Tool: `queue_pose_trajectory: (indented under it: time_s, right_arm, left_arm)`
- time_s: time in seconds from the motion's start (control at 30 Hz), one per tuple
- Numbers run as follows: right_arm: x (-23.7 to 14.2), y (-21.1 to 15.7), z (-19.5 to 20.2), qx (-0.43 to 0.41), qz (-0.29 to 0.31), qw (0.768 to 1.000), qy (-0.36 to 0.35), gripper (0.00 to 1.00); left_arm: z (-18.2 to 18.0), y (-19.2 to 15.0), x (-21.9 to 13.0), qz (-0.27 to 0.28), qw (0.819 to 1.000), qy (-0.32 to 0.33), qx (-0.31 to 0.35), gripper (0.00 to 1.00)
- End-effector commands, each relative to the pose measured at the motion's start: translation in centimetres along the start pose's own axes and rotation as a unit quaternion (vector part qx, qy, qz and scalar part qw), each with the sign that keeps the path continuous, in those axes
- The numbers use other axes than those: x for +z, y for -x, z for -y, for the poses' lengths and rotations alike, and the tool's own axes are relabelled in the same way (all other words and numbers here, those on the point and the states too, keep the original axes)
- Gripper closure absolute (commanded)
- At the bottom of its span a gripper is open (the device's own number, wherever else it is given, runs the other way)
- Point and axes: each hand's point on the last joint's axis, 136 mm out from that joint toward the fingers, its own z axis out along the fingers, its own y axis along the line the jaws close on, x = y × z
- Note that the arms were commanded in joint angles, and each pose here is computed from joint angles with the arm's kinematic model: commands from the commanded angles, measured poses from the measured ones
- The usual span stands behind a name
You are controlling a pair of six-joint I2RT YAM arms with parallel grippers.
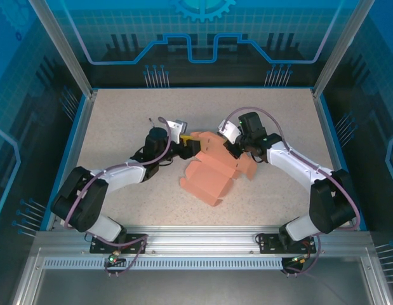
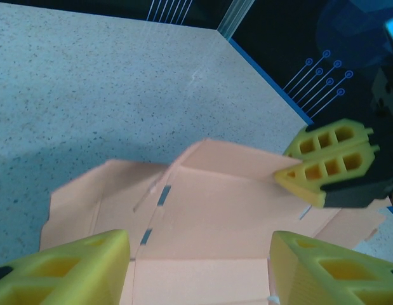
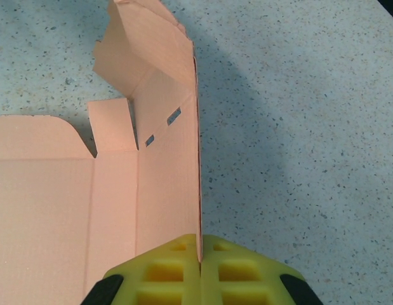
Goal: Fold the paper box
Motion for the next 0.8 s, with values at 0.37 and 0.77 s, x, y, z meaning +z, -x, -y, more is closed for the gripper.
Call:
queue_pose_trajectory:
  time_s: [0.37, 0.77]
  right_arm:
    - [-0.2, 0.4, 0.0, 0.02, 0.003, 1.0, 0.022, 1.0]
    - [-0.4, 0.4, -0.2, 0.025, 0.008, 0.999, 0.025, 1.0]
  left_arm:
    - [-0.3, -0.2, 2.1, -0.057, 0.998, -0.012, 0.007, 0.34]
    - [1.3, 0.8, 3.9, -0.051, 0.996, -0.067, 0.0, 0.41]
